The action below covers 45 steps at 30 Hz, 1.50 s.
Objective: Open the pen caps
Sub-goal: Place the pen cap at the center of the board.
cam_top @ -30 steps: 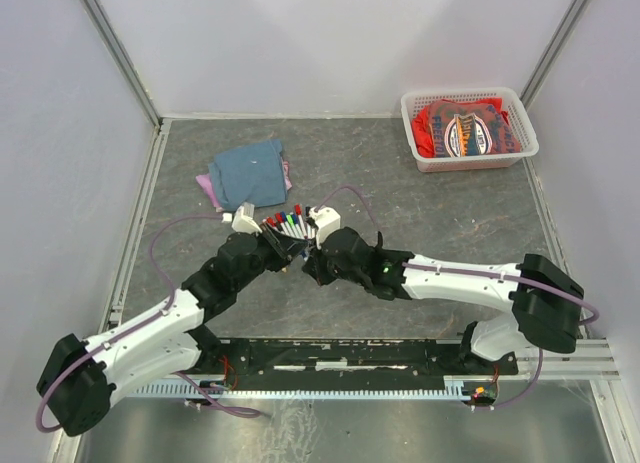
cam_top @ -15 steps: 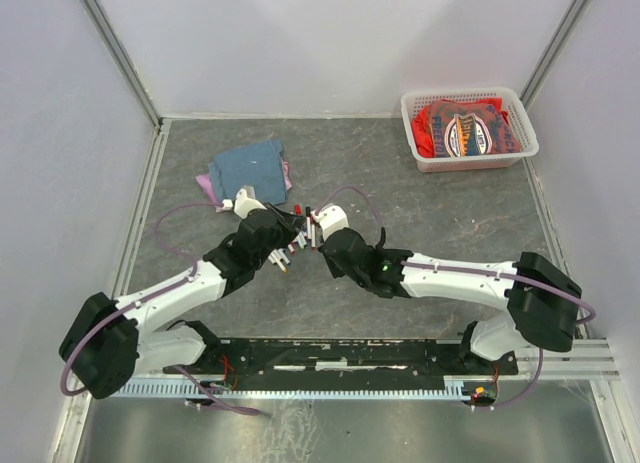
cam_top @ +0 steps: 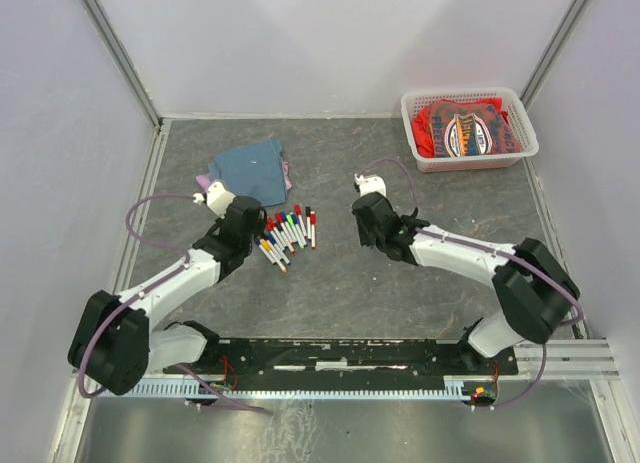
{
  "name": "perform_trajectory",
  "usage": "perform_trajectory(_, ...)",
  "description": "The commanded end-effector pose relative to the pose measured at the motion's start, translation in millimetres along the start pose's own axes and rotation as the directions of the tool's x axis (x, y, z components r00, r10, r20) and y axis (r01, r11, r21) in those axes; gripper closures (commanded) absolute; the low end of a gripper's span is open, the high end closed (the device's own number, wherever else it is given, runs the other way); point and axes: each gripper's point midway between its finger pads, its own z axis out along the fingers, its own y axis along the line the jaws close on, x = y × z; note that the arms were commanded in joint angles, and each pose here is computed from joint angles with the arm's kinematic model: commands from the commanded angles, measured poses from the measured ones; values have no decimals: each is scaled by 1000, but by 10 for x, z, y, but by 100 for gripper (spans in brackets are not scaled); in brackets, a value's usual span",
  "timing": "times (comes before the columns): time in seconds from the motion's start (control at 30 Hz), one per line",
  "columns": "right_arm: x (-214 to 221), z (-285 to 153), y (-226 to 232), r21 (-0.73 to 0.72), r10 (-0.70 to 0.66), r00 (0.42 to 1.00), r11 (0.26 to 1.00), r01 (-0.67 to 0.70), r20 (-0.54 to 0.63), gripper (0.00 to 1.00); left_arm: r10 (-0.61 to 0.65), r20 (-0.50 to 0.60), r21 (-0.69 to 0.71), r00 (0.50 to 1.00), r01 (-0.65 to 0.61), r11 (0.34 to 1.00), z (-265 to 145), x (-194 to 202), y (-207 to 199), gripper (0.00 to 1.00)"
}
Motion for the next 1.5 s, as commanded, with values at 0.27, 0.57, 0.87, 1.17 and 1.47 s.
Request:
perform_trajectory(0.27, -40, 396, -510, 101, 124, 990, 988, -117, -64, 99, -27, 5, -179, 1000, 27, 983, 257, -66, 554, 97)
perform_trajectory(0.57, 80, 465, -820, 152, 158, 983, 978, -142, -98, 98, 200, -95, 151, 975, -184, 971, 349, 209, -695, 97)
perform_trajectory(0.87, 111, 570, -1067, 202, 198, 973, 964, -172, -118, 93, 439, -243, 260, 865, -378, 889, 529, 1096, -1384, 97)
perform_trajectory(1.17, 117, 677, -1108, 196, 201, 970, 965, -172, -140, 87, 494, -300, 244, 816, -435, 867, 761, 1446, -1482, 95)
perform_trajectory(1.47, 20, 796, -1019, 160, 200, 968, 971, -176, -149, 83, 515, -327, 207, 792, -472, 857, 854, 1542, -1382, 79)
